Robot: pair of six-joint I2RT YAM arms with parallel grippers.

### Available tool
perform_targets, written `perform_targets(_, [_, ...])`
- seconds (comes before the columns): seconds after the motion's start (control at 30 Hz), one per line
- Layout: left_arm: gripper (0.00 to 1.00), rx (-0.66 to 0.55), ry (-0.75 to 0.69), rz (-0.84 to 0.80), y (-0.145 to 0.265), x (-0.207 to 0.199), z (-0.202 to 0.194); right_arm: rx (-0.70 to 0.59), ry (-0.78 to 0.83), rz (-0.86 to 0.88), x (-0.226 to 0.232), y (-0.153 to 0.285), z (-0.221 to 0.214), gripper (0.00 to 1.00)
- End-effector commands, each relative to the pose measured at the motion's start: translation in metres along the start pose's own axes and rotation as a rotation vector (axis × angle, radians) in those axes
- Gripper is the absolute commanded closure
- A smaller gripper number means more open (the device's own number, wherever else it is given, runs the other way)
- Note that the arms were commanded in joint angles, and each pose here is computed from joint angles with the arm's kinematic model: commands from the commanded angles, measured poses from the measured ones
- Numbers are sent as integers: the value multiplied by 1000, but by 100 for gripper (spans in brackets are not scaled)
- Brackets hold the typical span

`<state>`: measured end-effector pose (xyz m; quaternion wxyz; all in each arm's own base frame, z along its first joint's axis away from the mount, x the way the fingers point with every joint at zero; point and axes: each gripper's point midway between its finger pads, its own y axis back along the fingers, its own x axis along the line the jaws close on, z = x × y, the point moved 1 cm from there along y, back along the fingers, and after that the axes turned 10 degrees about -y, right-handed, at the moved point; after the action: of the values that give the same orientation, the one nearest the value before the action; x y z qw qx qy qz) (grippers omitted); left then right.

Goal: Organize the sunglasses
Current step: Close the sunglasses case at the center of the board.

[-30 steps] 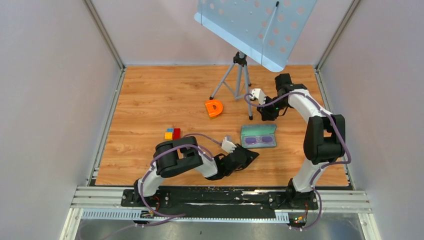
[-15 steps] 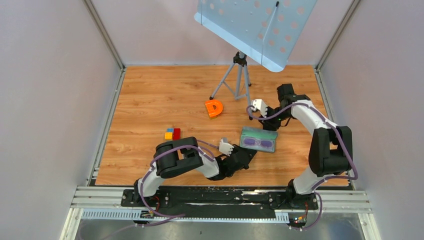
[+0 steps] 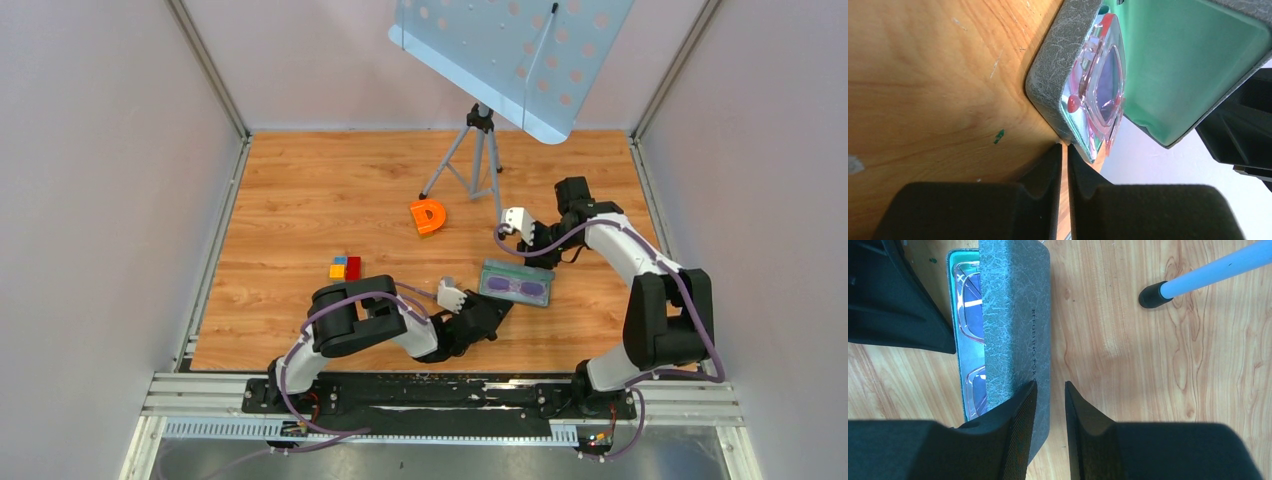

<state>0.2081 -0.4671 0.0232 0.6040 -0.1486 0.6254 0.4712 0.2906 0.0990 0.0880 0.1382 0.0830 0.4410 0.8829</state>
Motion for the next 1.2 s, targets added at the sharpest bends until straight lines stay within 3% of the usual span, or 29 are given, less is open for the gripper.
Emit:
perform_targets(0.0, [88,-76,-40,44,-4,27,15,29,-82,175,51,-9,-13,68])
perform_targets(0.47, [87,-71,-35,28,-8,28,15,64,-108,255,80,-19,-33,67])
perform_targets(0.77, [86,-61,-39,14,-6,24,14,63,-122,234,71,-16,-26,67])
perform_targets(0.97, [82,-34,-142,8,18,-1,23,18,-96,152,65,15,0,67])
perform_targets(1.17, [75,5,-321,104,56,-7,45,-10,-164,42,59,40,-4,64])
